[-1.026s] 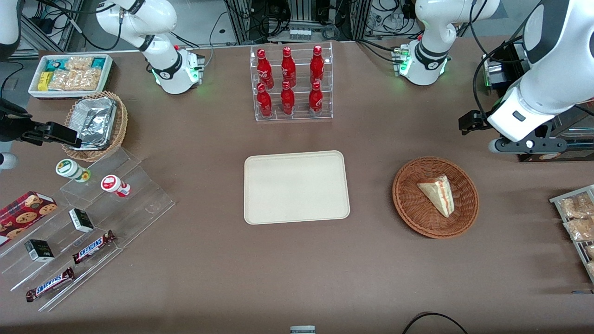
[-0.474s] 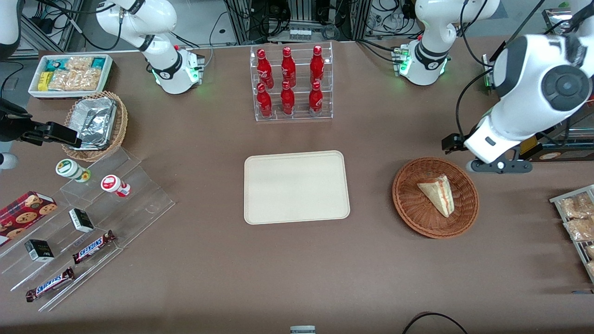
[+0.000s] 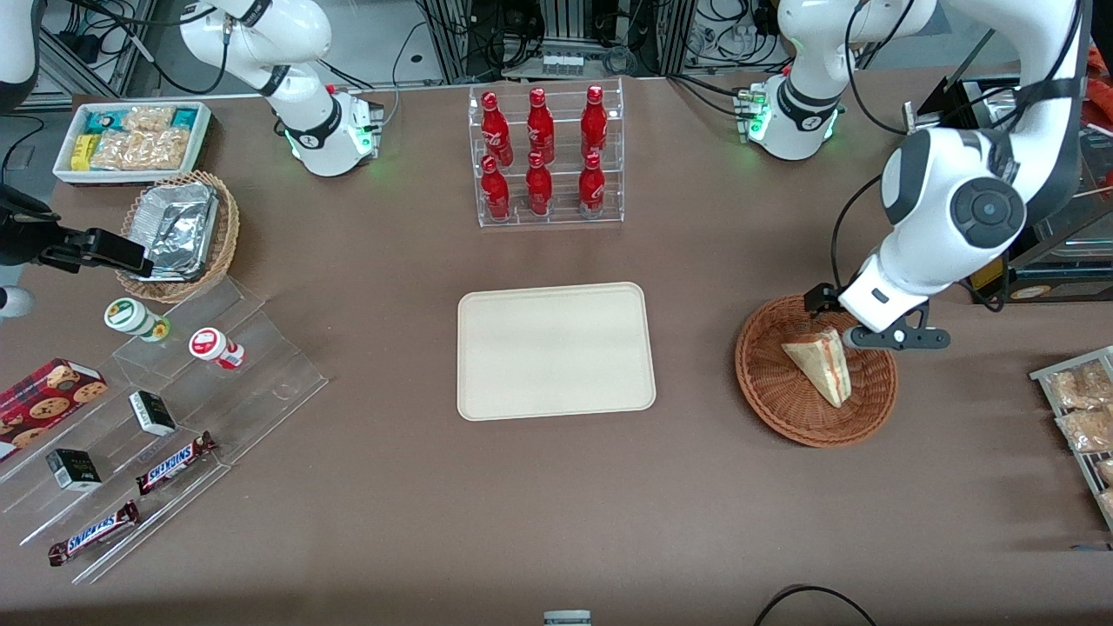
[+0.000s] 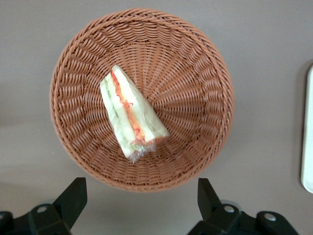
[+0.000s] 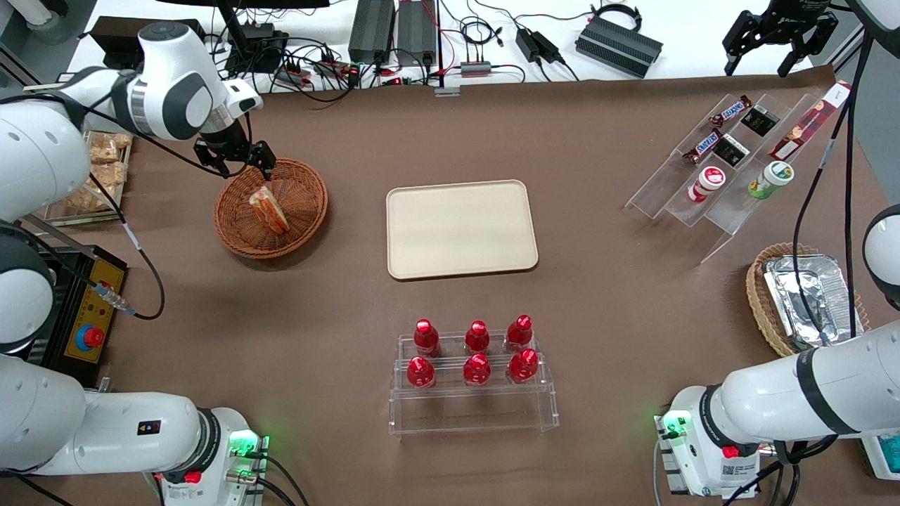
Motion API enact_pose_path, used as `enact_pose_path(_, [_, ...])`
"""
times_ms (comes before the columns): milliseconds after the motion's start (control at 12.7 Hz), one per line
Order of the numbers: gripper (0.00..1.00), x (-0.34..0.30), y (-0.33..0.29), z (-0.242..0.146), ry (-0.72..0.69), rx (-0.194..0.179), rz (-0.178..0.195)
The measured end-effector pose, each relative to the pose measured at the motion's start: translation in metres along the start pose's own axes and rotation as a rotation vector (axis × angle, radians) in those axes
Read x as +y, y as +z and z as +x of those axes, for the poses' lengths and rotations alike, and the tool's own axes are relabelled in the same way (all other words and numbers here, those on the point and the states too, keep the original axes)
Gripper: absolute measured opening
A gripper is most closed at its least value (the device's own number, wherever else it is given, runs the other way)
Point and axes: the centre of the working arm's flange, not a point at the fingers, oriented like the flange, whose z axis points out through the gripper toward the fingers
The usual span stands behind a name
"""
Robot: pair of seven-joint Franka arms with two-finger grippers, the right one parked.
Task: Place sandwich from basket to tray
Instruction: 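Lower the open left gripper around the wrapped sandwich and close it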
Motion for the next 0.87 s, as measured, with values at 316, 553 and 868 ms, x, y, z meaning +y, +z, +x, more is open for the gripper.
enact_pose_path(316, [1.0,-0.004,0.03,-0.001,-0.155,0.055,-0.02])
enact_pose_path(553, [1.0,-0.004,0.032,-0.002,-0.448,0.061,-0.034])
enact_pose_path(868, [1.0,-0.01,0.033,-0.001,-0.61,0.065,-0.041])
